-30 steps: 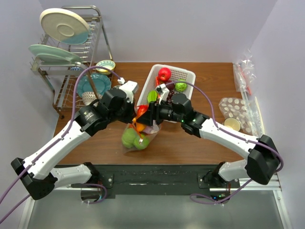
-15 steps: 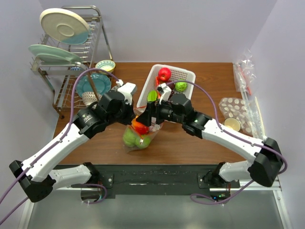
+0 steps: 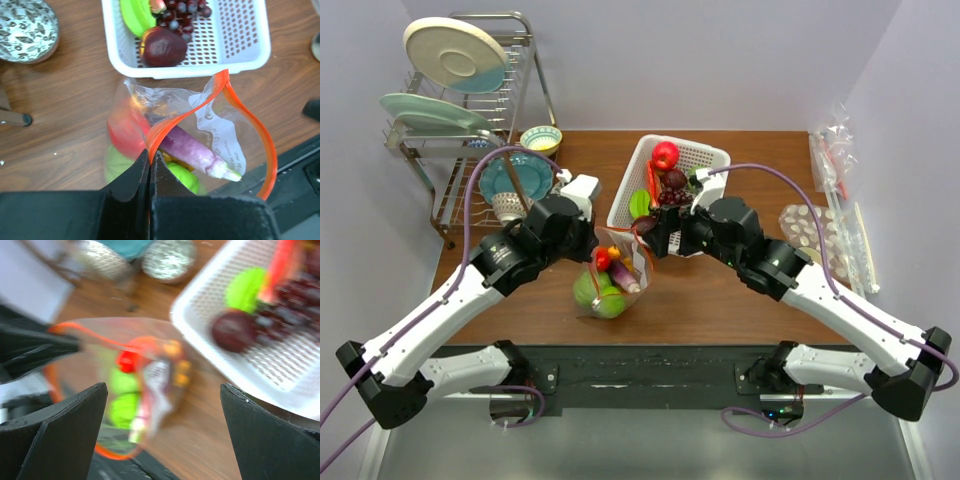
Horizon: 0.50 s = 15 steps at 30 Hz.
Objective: Place the food in the zip-top bag and seal the zipper
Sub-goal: Place the fake fruit in the zipper food storage bag, then pick up the fake fruit from the bin.
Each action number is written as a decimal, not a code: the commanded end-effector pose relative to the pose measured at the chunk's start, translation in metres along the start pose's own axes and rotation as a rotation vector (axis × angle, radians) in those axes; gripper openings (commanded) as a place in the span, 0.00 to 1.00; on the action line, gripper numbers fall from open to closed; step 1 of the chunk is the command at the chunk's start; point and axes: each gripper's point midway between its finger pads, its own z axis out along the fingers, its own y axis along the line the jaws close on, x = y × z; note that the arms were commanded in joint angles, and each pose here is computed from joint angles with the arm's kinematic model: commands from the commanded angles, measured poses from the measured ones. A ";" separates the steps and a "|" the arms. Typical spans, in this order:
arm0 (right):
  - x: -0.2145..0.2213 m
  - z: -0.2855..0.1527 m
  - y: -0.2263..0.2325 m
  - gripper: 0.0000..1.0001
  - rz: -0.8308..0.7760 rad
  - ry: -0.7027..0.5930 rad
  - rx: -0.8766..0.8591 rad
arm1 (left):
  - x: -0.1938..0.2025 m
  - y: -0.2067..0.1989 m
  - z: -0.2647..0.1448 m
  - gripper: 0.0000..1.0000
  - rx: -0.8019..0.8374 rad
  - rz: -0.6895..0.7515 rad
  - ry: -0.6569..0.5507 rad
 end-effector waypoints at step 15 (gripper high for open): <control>-0.035 0.071 -0.110 0.98 -0.098 0.179 0.396 | -0.029 0.038 -0.035 0.00 -0.186 0.011 -0.129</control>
